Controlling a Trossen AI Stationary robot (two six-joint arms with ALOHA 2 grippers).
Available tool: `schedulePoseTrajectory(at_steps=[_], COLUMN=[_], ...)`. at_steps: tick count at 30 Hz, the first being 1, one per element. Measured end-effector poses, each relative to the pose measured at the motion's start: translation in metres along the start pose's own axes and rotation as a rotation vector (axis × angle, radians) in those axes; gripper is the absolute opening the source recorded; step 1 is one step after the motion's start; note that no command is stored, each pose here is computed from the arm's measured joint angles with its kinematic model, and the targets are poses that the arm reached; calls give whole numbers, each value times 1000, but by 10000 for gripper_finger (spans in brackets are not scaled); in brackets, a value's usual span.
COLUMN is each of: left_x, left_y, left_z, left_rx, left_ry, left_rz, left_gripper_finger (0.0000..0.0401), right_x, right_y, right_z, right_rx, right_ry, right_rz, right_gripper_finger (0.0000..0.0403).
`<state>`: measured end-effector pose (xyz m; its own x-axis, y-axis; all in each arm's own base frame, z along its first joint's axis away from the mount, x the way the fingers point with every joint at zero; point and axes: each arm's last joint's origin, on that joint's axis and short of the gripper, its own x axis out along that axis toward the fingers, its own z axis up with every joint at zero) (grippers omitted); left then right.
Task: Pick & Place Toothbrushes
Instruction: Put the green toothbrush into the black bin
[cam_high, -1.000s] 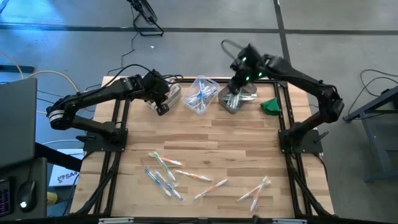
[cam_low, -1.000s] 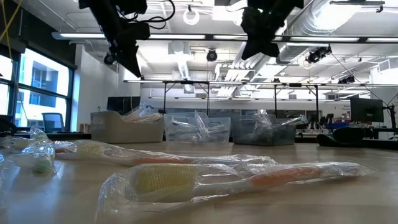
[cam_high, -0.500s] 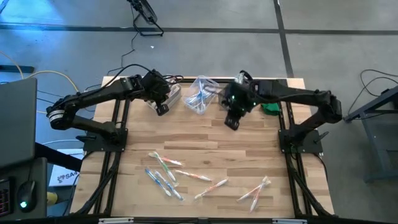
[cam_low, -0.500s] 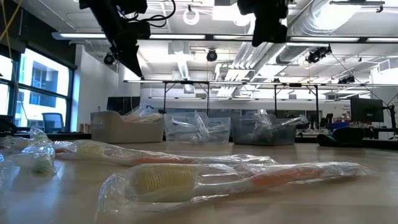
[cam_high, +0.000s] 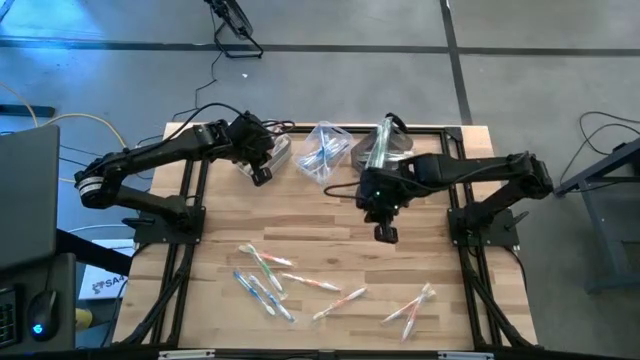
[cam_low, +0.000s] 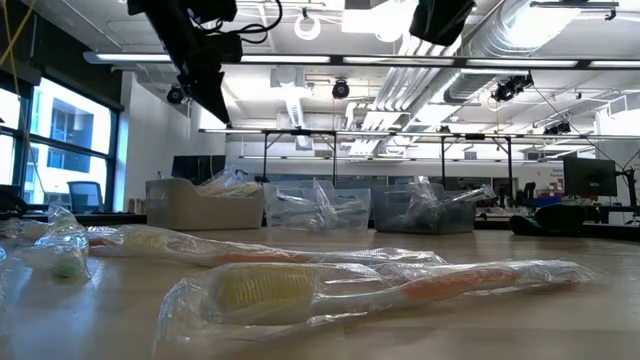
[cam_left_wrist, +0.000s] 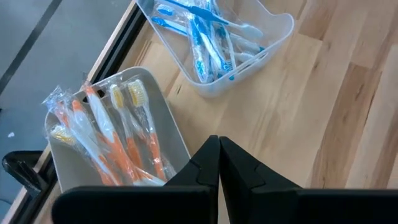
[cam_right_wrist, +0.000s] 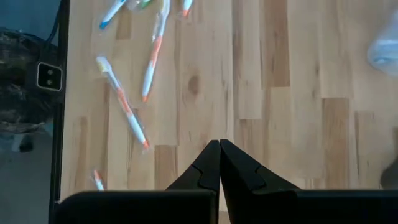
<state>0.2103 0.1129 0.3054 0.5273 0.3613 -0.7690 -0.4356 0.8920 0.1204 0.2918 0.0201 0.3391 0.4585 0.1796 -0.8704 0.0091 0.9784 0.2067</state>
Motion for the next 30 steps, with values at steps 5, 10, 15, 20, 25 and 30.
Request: schedulePoseTrajectory(at_steps=[5, 10, 15, 20, 25, 30], left_x=[0, 0, -3, -15, -35, -55], left_y=[-1, -8, -25, -45, -63, -74], left_z=[0, 0, -1, -5, -11, -20], left_rx=[-92, -93, -33, -10, 24, 35], left_ry=[-1, 3, 11, 16, -28, -56], left_rz=[-47, -110, -155, -178, -132, -169], left_gripper_finger=[6, 6, 6, 6, 5, 5], right_x=[2, 3, 4, 4, 4, 3], right_y=[11, 19, 26, 31, 31, 23], right_z=[-3, -5, -7, -8, -7, -5], right_rx=[-29, 9, 16, 20, 20, 14], right_ry=[12, 16, -11, -11, -16, -29], right_rz=[16, -8, -127, -129, -132, -157], right_gripper_finger=[2, 2, 2, 2, 2, 2])
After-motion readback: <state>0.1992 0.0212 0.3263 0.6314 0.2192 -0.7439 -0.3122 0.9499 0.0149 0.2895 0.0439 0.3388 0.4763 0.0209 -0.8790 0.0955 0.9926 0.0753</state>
